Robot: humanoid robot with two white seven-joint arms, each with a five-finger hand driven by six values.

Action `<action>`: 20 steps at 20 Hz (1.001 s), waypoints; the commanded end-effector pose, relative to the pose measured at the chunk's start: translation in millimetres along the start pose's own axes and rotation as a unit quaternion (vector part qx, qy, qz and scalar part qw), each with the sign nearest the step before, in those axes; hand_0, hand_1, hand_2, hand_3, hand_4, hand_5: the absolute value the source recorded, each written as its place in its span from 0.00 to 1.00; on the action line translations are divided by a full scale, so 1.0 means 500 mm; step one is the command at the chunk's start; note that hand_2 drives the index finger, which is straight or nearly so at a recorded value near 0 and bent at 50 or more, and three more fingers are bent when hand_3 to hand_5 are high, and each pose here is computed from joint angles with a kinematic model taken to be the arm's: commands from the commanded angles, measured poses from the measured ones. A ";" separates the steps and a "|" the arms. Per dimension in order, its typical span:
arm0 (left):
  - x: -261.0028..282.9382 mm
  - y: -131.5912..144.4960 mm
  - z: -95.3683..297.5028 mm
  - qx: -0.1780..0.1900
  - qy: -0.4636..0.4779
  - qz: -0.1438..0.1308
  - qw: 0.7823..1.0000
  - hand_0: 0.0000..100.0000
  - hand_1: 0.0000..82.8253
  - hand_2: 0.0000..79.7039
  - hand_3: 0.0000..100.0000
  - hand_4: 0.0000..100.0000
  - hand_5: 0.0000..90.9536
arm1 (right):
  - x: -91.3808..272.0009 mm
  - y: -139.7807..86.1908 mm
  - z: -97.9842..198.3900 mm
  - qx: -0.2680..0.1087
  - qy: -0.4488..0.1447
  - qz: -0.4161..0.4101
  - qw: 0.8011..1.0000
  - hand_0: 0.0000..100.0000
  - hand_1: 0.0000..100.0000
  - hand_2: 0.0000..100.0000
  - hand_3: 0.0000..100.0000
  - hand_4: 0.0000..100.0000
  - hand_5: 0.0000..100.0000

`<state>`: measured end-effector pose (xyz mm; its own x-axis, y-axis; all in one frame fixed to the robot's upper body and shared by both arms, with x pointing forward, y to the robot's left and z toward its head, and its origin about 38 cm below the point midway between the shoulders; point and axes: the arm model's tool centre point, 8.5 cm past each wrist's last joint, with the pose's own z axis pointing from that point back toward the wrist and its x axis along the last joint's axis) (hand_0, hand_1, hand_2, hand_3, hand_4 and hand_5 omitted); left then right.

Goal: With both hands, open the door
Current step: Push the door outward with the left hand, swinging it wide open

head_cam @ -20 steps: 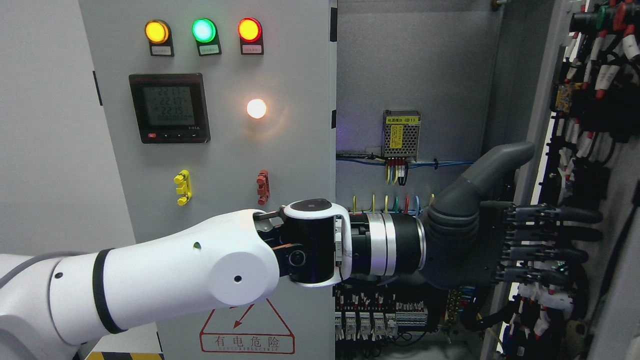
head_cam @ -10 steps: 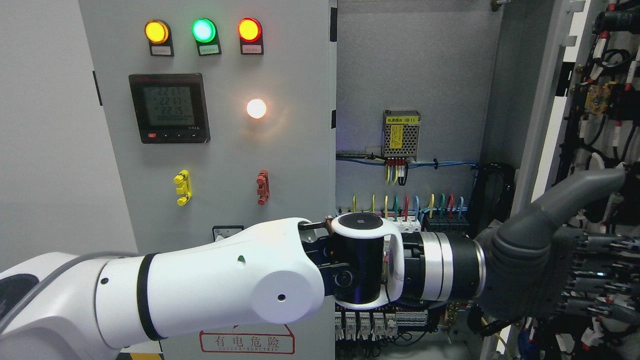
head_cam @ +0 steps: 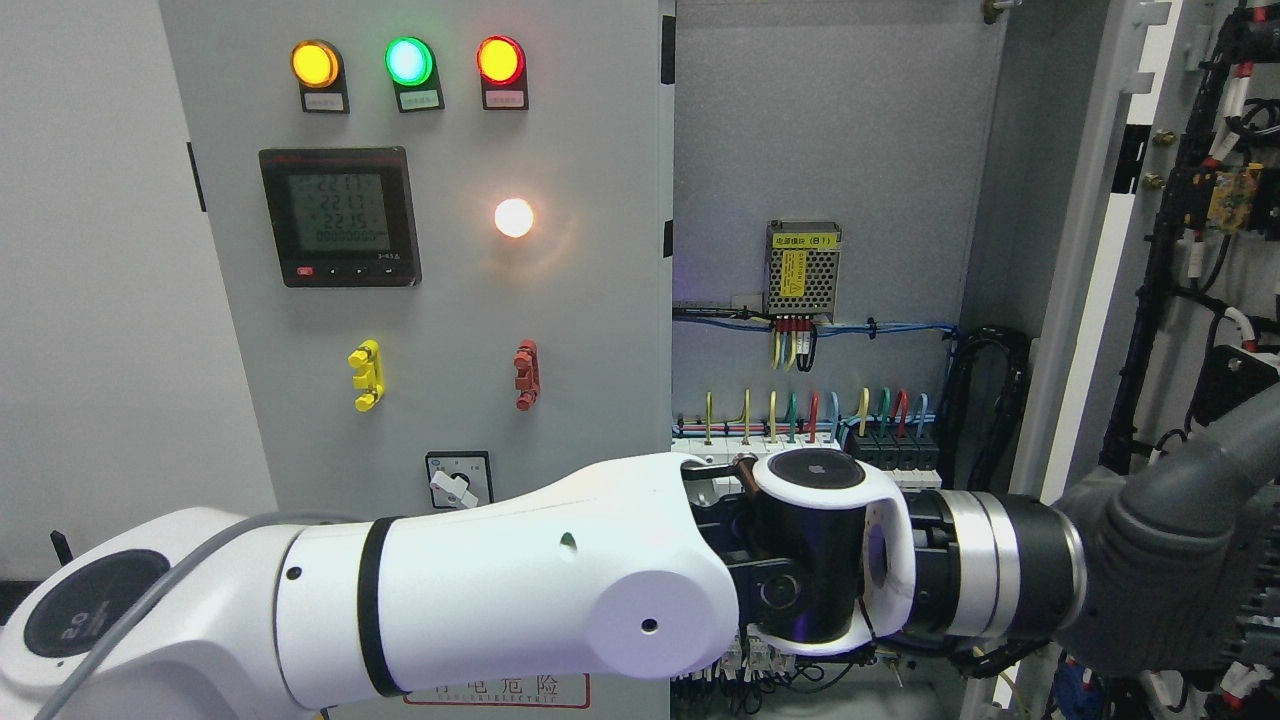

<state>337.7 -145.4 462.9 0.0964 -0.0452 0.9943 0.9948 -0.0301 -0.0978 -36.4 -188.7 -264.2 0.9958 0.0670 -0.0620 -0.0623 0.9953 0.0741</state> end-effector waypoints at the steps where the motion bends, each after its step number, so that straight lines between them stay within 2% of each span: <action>1: -0.008 -0.030 -0.068 -0.003 0.002 -0.018 1.000 0.00 0.00 0.00 0.00 0.00 0.00 | 0.000 0.000 0.000 0.000 0.000 0.002 1.000 0.38 0.00 0.00 0.00 0.00 0.00; 8: -0.007 -0.014 -0.071 0.041 -0.008 -0.017 0.999 0.00 0.00 0.00 0.00 0.00 0.00 | 0.000 0.000 0.000 0.000 0.001 0.004 1.000 0.38 0.00 0.00 0.00 0.00 0.00; 14: 0.001 -0.012 -0.060 0.031 -0.014 -0.015 0.999 0.00 0.00 0.00 0.00 0.00 0.00 | 0.000 0.000 0.000 0.000 0.000 0.002 1.000 0.38 0.00 0.00 0.00 0.00 0.00; 17: -0.009 0.027 -0.004 0.027 -0.017 -0.007 0.999 0.00 0.00 0.00 0.00 0.00 0.00 | 0.000 0.000 0.000 0.000 0.001 0.003 1.000 0.38 0.00 0.00 0.00 0.00 0.00; 20: 0.004 0.073 0.086 0.059 -0.026 -0.010 0.998 0.00 0.00 0.00 0.00 0.00 0.00 | 0.000 0.000 0.000 0.000 0.000 0.002 1.000 0.38 0.00 0.00 0.00 0.00 0.00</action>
<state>340.0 -158.3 457.0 0.0751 -0.0217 0.9969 0.9972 0.0041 -0.0751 -36.4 -188.7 -264.2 0.9958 0.0670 -0.0620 -0.0624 0.9953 0.0741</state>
